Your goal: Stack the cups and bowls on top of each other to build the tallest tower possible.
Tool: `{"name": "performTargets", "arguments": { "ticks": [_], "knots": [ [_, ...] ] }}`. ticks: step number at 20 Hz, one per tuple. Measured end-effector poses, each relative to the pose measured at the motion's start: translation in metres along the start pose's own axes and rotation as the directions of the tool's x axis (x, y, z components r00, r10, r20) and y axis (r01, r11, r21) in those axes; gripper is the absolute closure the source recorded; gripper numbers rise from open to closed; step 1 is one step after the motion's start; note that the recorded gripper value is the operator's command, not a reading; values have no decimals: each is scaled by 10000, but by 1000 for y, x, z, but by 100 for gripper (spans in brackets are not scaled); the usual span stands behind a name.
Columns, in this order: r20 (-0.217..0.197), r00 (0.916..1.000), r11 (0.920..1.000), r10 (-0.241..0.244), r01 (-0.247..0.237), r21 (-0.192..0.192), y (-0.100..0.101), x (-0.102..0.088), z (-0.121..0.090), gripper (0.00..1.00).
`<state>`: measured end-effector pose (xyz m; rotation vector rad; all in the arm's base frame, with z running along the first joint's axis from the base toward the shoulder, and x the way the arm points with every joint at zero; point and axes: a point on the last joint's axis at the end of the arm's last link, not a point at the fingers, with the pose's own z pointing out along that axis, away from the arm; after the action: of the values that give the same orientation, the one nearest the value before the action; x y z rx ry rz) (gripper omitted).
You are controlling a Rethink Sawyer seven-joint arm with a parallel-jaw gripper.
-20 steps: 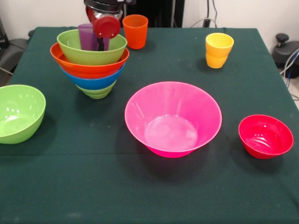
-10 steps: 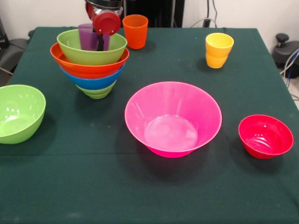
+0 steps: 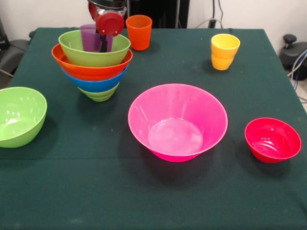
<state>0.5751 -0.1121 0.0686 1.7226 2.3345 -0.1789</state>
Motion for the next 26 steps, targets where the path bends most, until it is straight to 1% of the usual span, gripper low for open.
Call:
{"name": "performTargets", "arguments": {
  "ticks": [9,17,26],
  "knots": [
    [-41,10000,10000,27,-27,-10,0,0,1,0],
    [-112,9997,9998,194,-194,-1,-3,-7,4,0],
    [-188,9997,9999,161,-162,-50,0,-3,5,0]
  ]
}}
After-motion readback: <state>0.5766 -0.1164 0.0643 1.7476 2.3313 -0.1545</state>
